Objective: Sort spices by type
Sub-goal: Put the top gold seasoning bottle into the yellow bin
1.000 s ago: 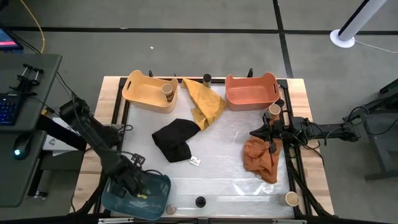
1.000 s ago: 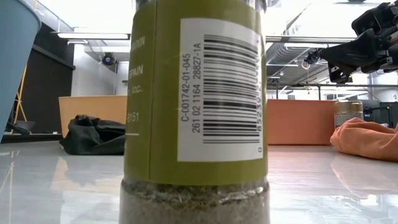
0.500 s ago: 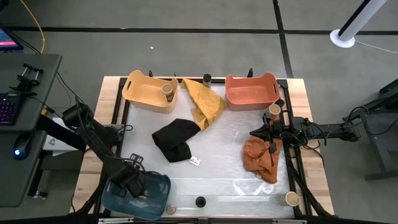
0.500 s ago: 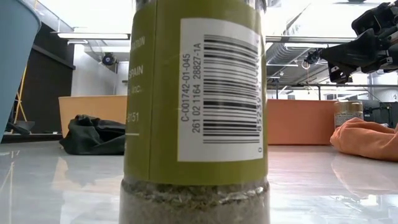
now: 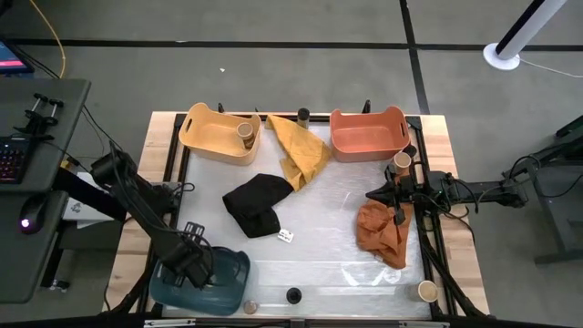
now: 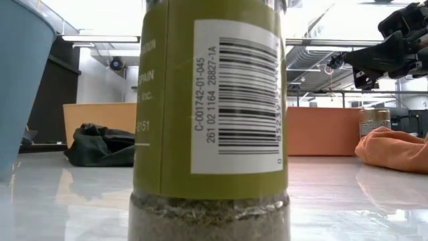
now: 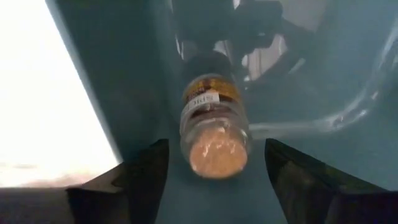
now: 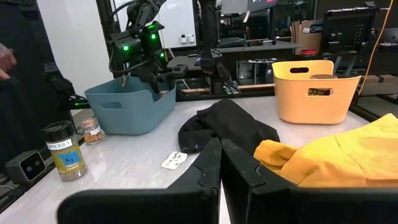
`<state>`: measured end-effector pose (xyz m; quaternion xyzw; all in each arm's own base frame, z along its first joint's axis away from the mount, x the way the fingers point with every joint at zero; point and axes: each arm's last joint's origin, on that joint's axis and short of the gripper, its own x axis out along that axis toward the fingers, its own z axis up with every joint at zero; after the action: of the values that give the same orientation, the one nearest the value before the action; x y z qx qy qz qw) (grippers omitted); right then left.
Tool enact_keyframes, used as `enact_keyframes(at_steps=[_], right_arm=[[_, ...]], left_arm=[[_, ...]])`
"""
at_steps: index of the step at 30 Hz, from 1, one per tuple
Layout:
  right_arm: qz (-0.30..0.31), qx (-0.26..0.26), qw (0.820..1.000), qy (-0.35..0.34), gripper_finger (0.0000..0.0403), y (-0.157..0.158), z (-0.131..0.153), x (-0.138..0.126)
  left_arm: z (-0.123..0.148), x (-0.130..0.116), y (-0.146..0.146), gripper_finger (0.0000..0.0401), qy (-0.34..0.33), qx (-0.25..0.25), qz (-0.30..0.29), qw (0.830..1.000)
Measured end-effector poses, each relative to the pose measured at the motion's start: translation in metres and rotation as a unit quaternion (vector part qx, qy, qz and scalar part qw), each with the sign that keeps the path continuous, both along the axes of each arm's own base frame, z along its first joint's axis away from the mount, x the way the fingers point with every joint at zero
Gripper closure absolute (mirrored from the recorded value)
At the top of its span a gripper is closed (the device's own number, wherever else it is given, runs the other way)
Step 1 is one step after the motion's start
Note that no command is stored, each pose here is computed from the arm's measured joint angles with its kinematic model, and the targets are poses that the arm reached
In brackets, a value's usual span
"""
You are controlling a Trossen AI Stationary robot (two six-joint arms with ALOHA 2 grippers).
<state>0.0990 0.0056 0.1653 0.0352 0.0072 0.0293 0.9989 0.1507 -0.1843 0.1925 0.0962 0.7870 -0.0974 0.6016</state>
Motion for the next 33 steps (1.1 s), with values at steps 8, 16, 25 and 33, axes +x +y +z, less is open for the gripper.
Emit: enact_keyframes(at_steps=[8, 16, 25, 33], right_arm=[[0.0, 0.0, 1.0, 0.0, 0.0402, 0.0, 0.0, 0.0], [0.0, 0.0, 1.0, 0.0, 0.0402, 0.0, 0.0, 0.0], [0.0, 0.0, 1.0, 0.0, 0.0402, 0.0, 0.0, 0.0], [0.0, 0.0, 1.0, 0.0, 0.0402, 0.0, 0.0, 0.0]], left_arm=[[0.042, 0.012, 0.007, 0.0141, -0.028, -0.048, -0.024, 0.998], [0.104, 0.05, 0.038, 0.0141, -0.223, -0.003, -0.001, 0.975], [0.12, 0.103, 0.13, 0.0141, -0.373, 0.115, 0.148, 0.909], [0.138, 0.132, 0.162, 0.0141, -0.672, -0.098, 0.177, 0.713]])
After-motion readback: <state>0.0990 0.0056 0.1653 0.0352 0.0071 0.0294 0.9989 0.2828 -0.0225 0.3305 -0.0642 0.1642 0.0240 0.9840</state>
